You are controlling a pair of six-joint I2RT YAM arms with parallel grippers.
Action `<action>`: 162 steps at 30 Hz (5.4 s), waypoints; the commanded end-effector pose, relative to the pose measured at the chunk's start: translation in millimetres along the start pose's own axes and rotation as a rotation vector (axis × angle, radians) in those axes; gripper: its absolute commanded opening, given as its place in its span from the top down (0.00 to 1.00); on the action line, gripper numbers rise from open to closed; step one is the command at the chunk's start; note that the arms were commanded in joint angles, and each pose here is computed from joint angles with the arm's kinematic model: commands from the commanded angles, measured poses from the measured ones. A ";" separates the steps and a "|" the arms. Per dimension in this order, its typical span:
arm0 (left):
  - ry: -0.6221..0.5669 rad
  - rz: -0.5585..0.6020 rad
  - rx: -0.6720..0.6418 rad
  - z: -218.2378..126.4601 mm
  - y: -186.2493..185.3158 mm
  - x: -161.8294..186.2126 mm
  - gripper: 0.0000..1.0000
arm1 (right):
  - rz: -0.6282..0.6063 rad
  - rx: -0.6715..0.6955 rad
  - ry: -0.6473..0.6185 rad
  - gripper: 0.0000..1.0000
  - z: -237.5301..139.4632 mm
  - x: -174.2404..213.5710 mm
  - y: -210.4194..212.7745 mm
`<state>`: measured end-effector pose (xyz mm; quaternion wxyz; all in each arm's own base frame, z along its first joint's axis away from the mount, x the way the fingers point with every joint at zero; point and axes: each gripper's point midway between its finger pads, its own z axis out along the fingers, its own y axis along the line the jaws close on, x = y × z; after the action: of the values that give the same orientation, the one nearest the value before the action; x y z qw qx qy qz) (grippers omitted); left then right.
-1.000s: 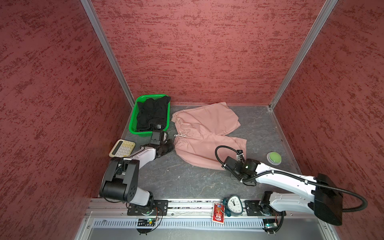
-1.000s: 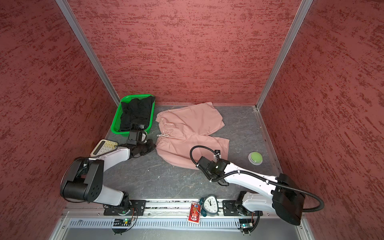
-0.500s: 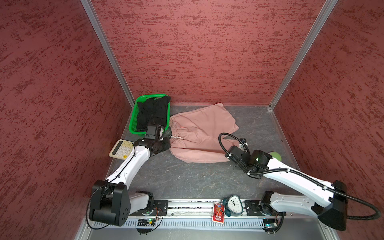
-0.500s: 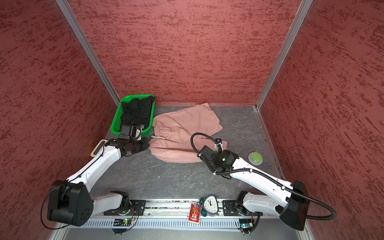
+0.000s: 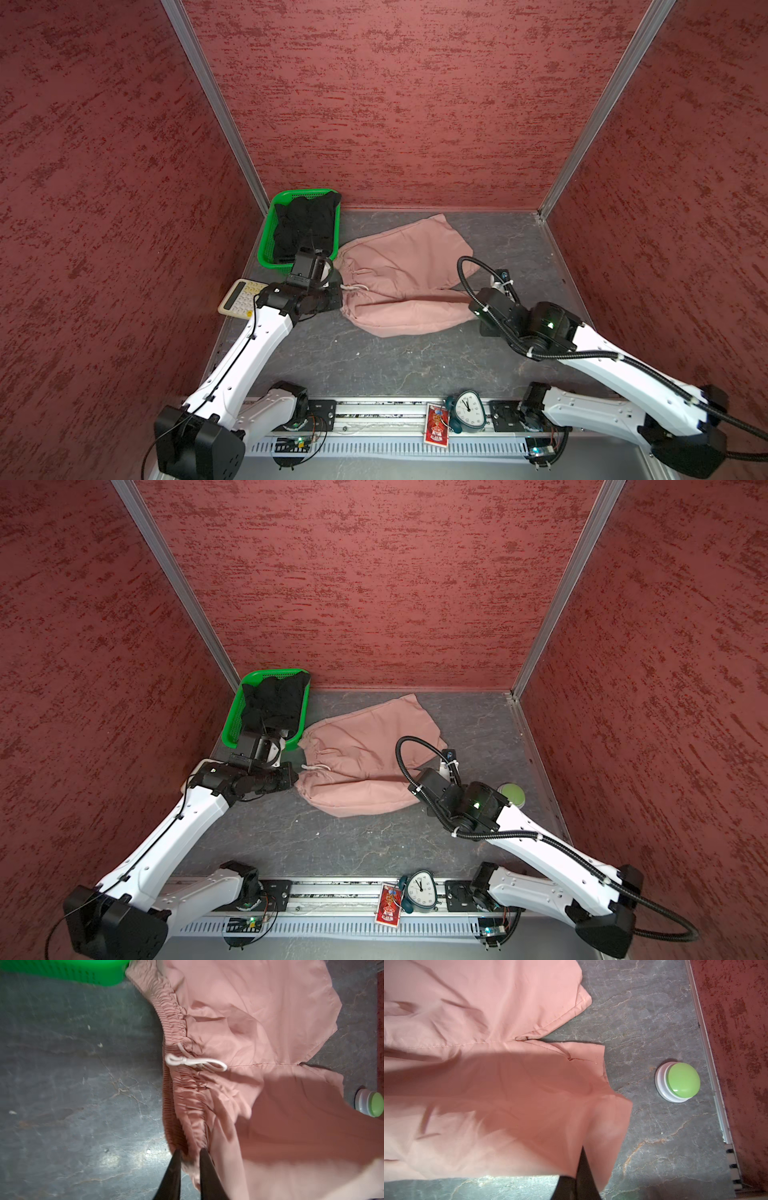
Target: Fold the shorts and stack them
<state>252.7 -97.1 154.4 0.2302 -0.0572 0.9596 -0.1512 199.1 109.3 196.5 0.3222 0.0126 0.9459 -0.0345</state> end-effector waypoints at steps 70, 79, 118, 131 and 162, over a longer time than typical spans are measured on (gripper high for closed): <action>0.104 -0.403 0.200 86.1 29.2 103.3 0.59 | 0.099 -0.041 0.017 1.00 21.4 1.8 -3.5; 0.090 -0.419 0.238 90.2 22.7 100.7 0.68 | 0.101 -0.029 -0.002 1.00 22.3 -0.2 -6.0; -0.121 -0.167 0.239 -58.4 -25.3 8.4 1.00 | 0.121 -0.029 -0.318 1.00 -56.5 -83.5 -35.5; -0.159 -0.164 0.213 -108.1 -31.0 -2.1 1.00 | -0.050 0.021 -0.537 1.00 -116.0 -158.4 -36.1; -0.002 -0.467 0.090 4.4 45.9 1.7 1.00 | -0.499 -0.022 -0.183 1.00 148.7 -245.1 49.4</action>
<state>234.4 -58.2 127.8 0.1623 -0.2779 0.9172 -0.2347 464.2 145.7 208.1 0.3564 -0.2237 0.9024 -0.0926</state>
